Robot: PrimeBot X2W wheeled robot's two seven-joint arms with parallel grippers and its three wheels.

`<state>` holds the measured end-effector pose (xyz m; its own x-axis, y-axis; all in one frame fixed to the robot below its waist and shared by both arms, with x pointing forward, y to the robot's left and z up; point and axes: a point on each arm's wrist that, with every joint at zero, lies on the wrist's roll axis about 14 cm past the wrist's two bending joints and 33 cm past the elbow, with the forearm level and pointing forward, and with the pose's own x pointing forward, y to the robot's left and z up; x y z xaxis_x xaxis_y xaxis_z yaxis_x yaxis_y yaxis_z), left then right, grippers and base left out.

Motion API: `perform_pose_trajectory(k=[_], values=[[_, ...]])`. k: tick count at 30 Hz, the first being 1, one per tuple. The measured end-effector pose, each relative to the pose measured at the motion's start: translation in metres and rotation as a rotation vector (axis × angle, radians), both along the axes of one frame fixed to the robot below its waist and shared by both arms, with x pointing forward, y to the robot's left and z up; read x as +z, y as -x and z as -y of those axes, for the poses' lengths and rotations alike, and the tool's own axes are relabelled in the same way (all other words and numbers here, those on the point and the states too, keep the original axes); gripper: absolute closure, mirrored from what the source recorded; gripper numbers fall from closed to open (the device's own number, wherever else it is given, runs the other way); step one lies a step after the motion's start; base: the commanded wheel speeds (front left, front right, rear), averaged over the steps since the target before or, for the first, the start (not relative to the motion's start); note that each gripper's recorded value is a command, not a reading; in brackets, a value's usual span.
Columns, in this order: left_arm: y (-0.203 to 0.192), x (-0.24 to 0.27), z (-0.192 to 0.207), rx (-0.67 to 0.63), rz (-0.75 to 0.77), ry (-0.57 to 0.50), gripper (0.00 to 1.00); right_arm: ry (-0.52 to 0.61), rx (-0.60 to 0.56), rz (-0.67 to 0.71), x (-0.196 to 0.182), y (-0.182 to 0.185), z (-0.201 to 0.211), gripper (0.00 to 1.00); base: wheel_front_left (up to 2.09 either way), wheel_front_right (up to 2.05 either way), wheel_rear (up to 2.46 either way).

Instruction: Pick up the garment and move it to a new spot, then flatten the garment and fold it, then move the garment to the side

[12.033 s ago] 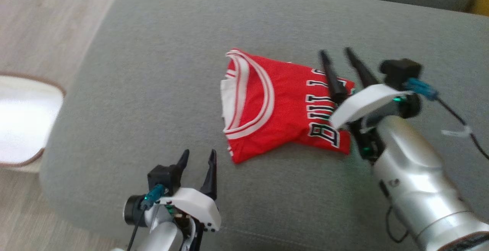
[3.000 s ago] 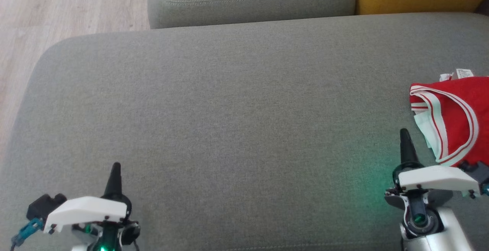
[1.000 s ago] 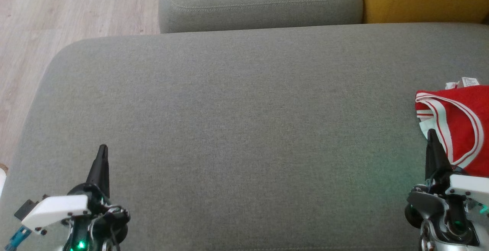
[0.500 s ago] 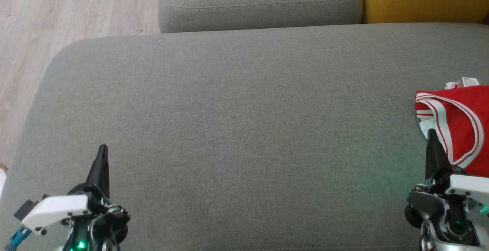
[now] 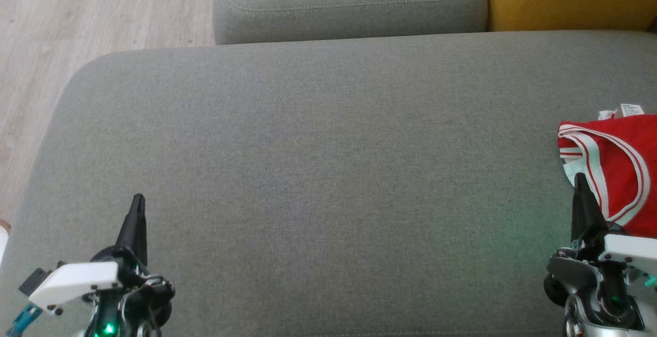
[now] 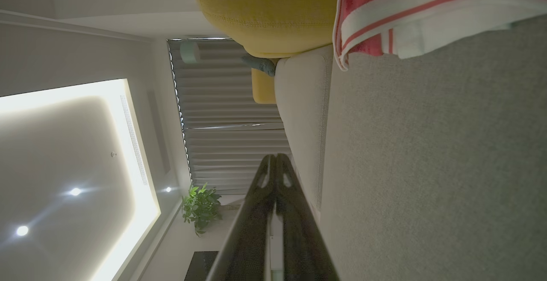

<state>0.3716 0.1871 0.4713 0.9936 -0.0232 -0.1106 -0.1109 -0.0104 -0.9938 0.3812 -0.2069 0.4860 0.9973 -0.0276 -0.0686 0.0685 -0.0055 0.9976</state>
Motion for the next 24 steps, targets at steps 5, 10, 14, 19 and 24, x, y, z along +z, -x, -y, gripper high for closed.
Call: perform_pose_trajectory(k=[5,10,14,19,24], values=[[0.0,0.0,0.0,0.0,0.0,0.0,1.0,0.0,0.0,0.0,0.0,0.0,-0.0001,1.0,0.0,0.0,0.0],[0.0,0.0,0.0,0.0,0.0,0.0,1.0,0.0,0.0,0.0,0.0,0.0,-0.0001,1.0,0.0,0.0,0.0],[0.0,0.0,0.0,0.0,0.0,0.0,1.0,0.0,0.0,0.0,0.0,0.0,-0.0001,1.0,0.0,0.0,0.0],[0.0,0.0001,0.0,0.0,0.0,0.0,1.0,0.0,0.0,0.0,0.0,0.0,-0.0001,1.0,0.0,0.0,0.0],[0.0,0.0001,0.0,0.0,0.0,0.0,1.0,0.0,0.0,0.0,0.0,0.0,-0.0001,1.0,0.0,0.0,0.0]])
